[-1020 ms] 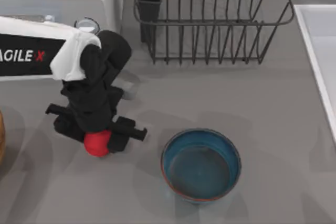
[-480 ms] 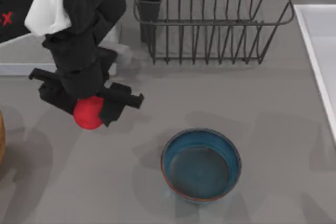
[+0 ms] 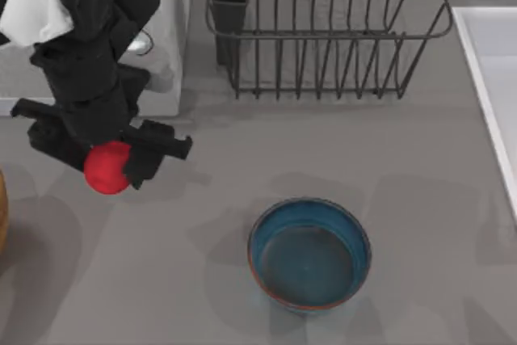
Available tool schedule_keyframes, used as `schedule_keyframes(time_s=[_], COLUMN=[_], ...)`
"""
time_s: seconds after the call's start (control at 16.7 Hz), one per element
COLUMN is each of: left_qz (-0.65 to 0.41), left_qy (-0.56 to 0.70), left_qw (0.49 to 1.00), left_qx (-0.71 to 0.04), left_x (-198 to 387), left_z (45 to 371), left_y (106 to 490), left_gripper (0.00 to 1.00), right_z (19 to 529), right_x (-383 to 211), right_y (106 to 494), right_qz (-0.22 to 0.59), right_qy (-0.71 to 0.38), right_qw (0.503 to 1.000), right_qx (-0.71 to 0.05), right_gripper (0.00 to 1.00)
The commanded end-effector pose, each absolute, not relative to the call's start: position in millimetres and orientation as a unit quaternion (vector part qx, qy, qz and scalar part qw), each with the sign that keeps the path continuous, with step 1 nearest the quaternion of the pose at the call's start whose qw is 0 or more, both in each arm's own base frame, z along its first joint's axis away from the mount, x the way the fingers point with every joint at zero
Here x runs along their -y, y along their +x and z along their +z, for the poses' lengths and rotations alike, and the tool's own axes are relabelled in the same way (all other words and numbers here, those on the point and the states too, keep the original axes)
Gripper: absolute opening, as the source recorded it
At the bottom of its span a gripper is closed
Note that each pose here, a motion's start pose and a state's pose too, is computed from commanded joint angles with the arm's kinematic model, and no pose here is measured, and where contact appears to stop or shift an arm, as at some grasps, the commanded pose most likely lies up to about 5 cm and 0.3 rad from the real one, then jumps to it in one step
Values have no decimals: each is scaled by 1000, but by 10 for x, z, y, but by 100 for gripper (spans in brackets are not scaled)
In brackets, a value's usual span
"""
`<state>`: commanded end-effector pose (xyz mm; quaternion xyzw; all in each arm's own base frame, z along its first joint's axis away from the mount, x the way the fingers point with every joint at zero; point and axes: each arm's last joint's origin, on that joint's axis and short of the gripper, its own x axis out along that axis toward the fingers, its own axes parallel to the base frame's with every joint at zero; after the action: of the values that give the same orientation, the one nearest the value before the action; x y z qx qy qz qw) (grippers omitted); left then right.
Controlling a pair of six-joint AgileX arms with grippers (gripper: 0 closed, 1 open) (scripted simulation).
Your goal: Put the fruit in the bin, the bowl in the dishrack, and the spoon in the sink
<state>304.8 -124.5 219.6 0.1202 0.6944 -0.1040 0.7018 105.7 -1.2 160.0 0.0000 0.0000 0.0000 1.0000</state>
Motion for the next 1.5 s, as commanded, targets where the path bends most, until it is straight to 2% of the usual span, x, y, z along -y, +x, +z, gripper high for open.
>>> schedule_keyframes(time_s=[0.24,0.42,0.6,0.84,1.02,1.38,1.5], left_qz=[-34,23,49,50,50,52,51], left_qy=[91,71,67,69,68,67,67], left_qw=[716,723,725,725,724,726,725], left_qx=[-691,-687,-684,-683,-685,-683,-684], left_x=[473,-63,-285,-292,-310,-396,-403], left_z=[2437,2615,2709,2716,2606,2064,2024], left_y=[2976,2778,2610,2608,2616,2631,2627], left_gripper=[0,0,0,0,0,0,0], right_z=[1600,1600,1600,1600,1600,1600,1600], right_x=[12,12,12,12,12,12,12], right_y=[1057,1057,1057,1057,1057,1057,1057], right_qz=[0,0,0,0,0,0,0], right_qy=[0,0,0,0,0,0,0], right_qw=[1000,1000,1000,1000,1000,1000,1000], right_qx=[0,0,0,0,0,0,0], right_gripper=[100,100,100,100,100,100,100])
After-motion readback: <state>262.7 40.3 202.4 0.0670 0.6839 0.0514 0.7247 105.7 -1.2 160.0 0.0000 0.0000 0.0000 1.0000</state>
